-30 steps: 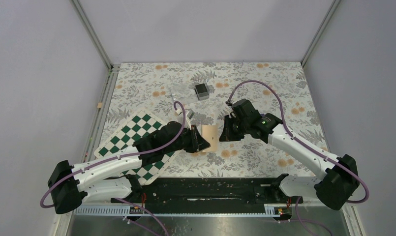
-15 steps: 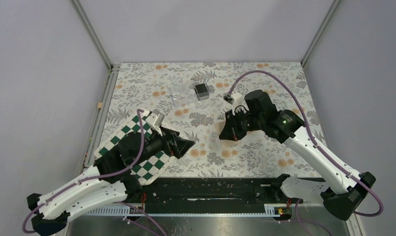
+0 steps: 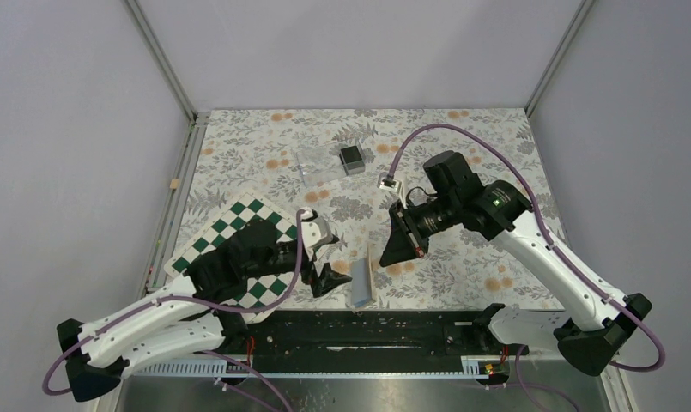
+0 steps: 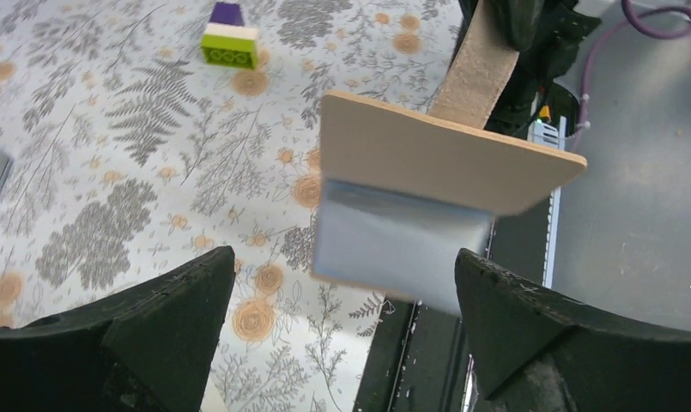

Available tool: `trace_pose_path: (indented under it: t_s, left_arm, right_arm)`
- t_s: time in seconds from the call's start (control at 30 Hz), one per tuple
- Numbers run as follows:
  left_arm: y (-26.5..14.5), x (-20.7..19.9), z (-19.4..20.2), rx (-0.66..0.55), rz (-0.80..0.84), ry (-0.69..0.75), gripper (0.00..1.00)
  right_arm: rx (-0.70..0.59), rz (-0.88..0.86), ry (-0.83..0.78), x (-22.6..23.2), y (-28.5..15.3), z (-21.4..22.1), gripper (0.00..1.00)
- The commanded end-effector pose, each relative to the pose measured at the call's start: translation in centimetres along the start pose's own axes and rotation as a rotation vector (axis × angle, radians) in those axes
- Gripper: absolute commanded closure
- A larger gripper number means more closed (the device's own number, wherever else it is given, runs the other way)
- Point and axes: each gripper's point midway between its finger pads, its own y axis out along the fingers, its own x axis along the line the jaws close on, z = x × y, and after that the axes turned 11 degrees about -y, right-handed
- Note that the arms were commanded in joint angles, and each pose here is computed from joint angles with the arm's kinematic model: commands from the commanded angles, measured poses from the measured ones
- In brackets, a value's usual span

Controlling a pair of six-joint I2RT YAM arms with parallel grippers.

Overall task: Put the credit cards into the card holder
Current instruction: Open the card holder.

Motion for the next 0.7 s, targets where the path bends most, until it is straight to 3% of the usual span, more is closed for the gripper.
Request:
trace_pose_path:
  t_s: [0.0, 0.17, 0.4, 0.67]
  left_arm:
    - [1.1, -3.1, -3.8, -0.12, 0.199, 0.194, 0.01]
    - [3.3, -4.3, -5.1, -0.17, 0.299, 0.205, 0.01]
    - [5.8, -5.3, -5.5, -0.15, 0.39, 0.171, 0.01]
    - [5.3, -6.6, -6.7, -0.243, 0.458, 0.181, 0.01]
  right_arm:
    - [-0.049, -0.146, -0.055, 3.6, -1.3, -1.4, 1.0]
    - [-0.051, -0.195, -0.046, 4.5, -1.5, -1.5, 1.0]
    - [-0.048, -0.219, -0.037, 4.8, -1.4, -1.4, 1.0]
    - [-0.049, -0.242, -0.031, 5.0, -1.4, -1.3, 1.0]
